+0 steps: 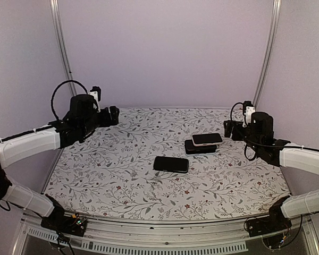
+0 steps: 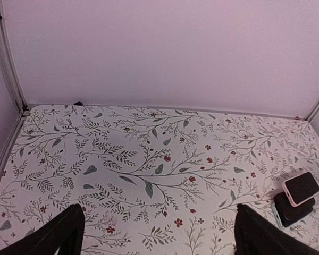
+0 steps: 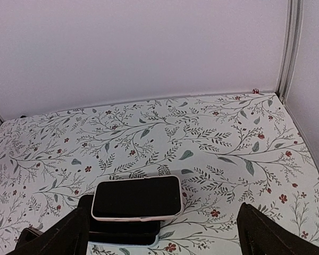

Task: Take the phone out of the phone case
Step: Move the phone with the phone case to the center of the board.

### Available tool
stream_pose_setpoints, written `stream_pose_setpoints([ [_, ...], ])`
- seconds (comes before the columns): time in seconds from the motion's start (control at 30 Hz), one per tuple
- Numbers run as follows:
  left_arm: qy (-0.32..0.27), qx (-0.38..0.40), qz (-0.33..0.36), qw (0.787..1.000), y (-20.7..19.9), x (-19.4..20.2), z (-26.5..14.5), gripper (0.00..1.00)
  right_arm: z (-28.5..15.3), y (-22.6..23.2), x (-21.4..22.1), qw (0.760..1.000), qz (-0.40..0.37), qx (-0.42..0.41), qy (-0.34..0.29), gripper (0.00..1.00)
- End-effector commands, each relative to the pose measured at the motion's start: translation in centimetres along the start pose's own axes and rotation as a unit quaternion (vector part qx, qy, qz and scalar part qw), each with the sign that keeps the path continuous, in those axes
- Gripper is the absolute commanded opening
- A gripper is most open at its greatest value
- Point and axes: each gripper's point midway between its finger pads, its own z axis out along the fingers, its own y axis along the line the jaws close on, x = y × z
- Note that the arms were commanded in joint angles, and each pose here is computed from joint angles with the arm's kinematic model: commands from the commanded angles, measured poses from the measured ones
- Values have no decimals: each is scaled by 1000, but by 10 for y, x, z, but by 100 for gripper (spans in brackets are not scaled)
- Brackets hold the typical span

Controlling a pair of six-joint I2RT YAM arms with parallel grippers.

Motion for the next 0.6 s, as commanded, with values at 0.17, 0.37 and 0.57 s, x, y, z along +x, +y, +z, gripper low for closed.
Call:
stream_pose_setpoints([
  [0.17,101,21,-126,987,13,40,23,99,-10,-3,35,995,69,2,75,99],
  [0.37,158,56,-129,977,-8,61,33,99,-1,31,65,983,39,-75,165,99],
  [0.57,218,114,-149,958,-49,100,31,98,2,84,111,952,29,-169,254,99],
])
